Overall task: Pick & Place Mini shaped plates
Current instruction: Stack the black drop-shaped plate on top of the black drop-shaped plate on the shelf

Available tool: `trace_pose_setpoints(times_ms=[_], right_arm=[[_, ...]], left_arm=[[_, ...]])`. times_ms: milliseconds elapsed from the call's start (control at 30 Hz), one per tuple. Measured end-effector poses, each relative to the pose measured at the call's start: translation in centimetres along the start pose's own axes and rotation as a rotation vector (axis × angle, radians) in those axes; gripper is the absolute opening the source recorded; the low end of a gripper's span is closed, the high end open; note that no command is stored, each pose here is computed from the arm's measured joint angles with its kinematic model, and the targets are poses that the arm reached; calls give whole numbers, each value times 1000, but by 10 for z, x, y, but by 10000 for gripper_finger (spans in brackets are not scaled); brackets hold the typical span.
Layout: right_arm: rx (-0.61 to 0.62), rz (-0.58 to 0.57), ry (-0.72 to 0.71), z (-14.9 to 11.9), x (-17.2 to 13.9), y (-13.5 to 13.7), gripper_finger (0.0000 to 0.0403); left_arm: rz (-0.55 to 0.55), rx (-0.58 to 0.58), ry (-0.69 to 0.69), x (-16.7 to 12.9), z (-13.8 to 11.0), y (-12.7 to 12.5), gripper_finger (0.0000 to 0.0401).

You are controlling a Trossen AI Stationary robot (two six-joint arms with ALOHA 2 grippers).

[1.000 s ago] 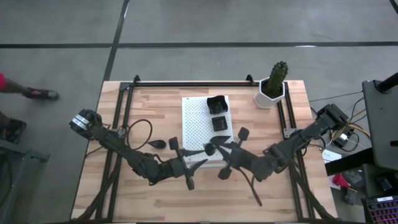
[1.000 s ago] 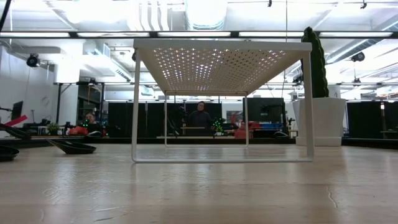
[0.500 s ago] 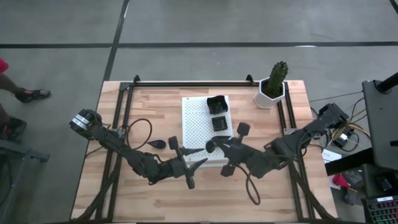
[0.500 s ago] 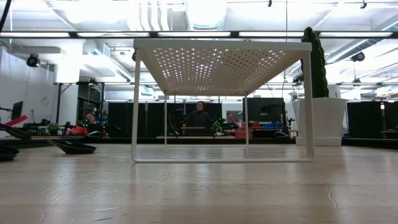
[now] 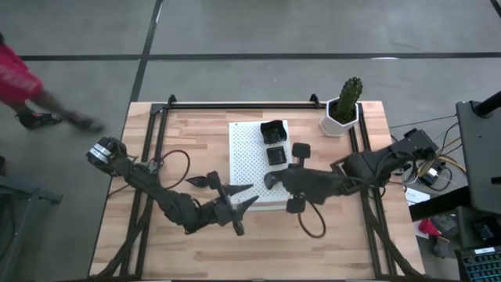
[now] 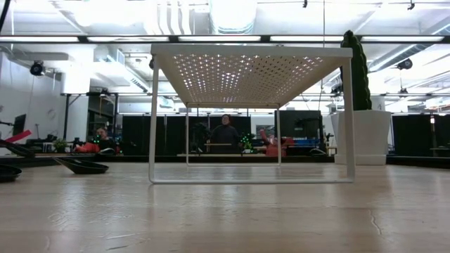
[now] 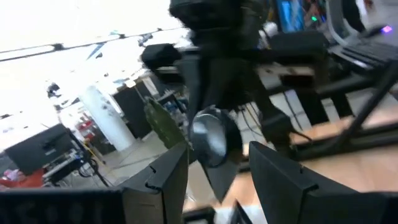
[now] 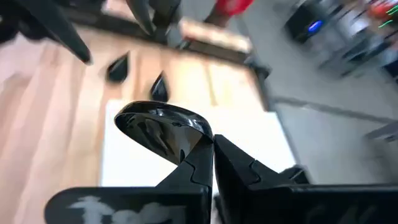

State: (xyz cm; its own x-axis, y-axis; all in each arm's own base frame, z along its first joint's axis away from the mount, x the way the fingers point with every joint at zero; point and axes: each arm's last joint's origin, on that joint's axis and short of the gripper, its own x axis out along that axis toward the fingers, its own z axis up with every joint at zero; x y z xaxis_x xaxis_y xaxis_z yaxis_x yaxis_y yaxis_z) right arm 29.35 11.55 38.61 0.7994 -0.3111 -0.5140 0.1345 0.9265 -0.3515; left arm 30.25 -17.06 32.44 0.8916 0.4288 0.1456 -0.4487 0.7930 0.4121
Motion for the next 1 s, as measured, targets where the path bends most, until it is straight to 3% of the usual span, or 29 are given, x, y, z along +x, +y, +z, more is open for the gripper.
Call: trace_pose_setpoints(times_ms=[167,333,467,700,933,1000], right_arm=[[-13,170,146,-6,11,-19,8],[-69,228,303,-14,27,-35,8],[-93,308,383,-12,34,-44,8],[-134,372,502,-1,52,-56,8],[-189,418,685,5,82,-61,8],[-193,434,671,9,91,-61,8]], left_arm=[[-51,-39,42,-7,-5,-9,172],[-81,-171,91,-11,-10,-13,172],[-119,-202,154,-15,-17,-12,172],[-365,-393,278,-23,-23,-5,172],[-459,-392,328,-29,-24,-1,172],[-475,-404,359,-31,-25,1,172]])
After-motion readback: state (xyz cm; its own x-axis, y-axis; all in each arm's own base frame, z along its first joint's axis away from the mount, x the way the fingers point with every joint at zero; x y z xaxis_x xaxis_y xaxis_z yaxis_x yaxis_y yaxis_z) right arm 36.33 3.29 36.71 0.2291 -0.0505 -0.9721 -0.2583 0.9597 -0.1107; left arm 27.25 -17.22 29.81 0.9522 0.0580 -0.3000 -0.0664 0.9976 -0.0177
